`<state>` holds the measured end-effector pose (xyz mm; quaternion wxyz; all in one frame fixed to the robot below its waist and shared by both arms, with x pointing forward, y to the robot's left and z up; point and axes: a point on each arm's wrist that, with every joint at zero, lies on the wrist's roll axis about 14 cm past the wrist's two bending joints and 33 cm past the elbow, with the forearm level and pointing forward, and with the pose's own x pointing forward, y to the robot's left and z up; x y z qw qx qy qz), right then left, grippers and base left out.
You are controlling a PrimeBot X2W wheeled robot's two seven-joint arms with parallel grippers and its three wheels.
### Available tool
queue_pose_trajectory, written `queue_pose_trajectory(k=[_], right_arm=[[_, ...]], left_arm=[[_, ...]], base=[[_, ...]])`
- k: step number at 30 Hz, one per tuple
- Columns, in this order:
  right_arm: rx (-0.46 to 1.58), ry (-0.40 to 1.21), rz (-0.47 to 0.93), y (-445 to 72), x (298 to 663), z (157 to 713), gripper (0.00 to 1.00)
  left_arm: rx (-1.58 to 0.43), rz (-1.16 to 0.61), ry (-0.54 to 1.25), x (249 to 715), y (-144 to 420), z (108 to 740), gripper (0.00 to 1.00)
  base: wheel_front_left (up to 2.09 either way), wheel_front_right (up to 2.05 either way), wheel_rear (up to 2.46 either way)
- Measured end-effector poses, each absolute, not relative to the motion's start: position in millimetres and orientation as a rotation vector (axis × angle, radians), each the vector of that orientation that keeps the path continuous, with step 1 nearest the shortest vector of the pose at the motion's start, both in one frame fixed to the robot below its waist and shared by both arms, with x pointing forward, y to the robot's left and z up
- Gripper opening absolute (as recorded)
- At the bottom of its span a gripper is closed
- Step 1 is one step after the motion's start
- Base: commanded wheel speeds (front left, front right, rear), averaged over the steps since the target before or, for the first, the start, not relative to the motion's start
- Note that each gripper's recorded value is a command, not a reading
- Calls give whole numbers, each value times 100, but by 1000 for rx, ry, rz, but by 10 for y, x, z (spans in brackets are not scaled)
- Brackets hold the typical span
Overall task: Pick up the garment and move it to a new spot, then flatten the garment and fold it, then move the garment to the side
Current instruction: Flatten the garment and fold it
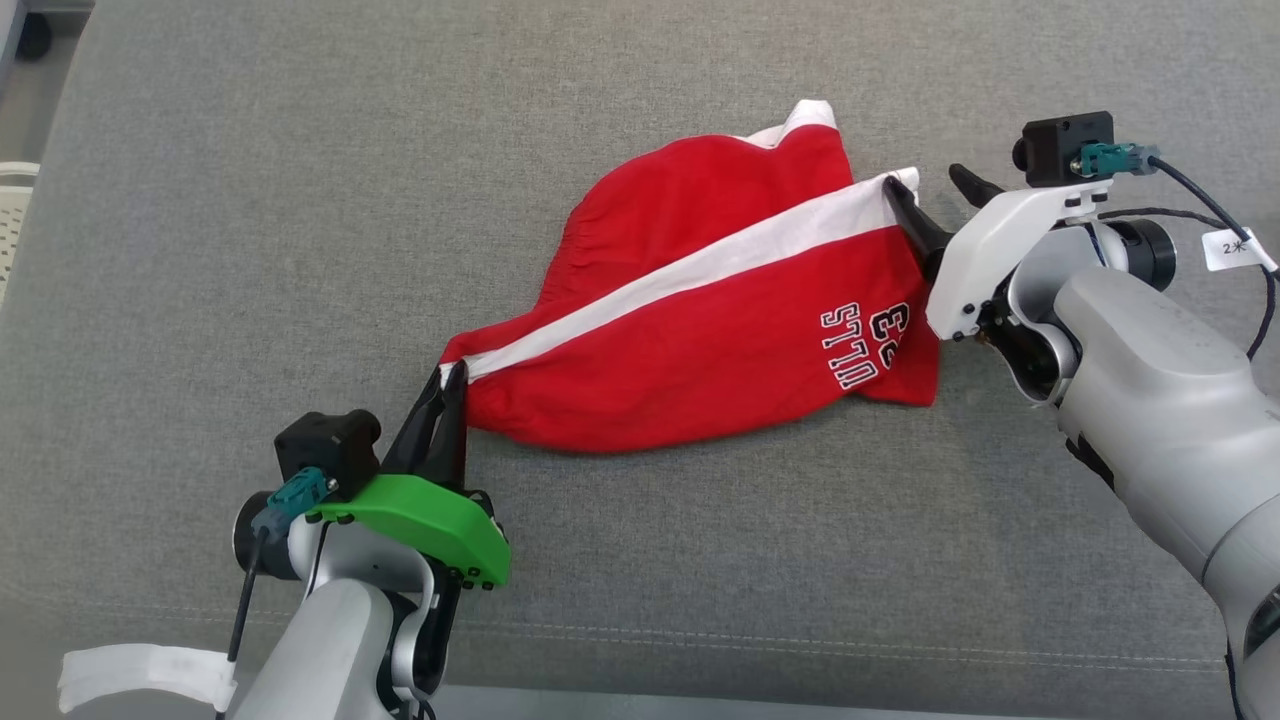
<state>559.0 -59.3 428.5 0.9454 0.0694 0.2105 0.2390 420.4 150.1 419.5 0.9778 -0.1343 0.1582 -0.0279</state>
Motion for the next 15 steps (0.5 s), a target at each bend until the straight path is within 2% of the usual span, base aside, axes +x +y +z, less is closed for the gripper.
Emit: queue_pose_trajectory(k=[6, 7, 8, 9, 10, 15], right_arm=[[157, 485, 510, -431, 5622, 4167, 100], [158, 491, 516, -403, 5626, 4156, 87], [157, 499, 522, -379, 5626, 4140, 46], [154, 503, 529, -356, 5629, 4131, 14], [145, 508, 539, -334, 5627, 4122, 0], [119, 462, 575, -278, 5642, 4265, 0]], left_arm=[[-270, -42, 335, 4178, 1540, 4136, 0], [-270, -39, 337, 4174, 1548, 4128, 0], [-270, -37, 339, 4174, 1552, 4120, 0], [-269, -36, 341, 4178, 1558, 4114, 0], [-268, -34, 341, 4182, 1564, 4109, 0], [-266, -35, 331, 4191, 1564, 4120, 0]], base=[[0, 0, 0], [0, 0, 0], [0, 0, 0], [0, 0, 0], [0, 0, 0], [0, 0, 0]])
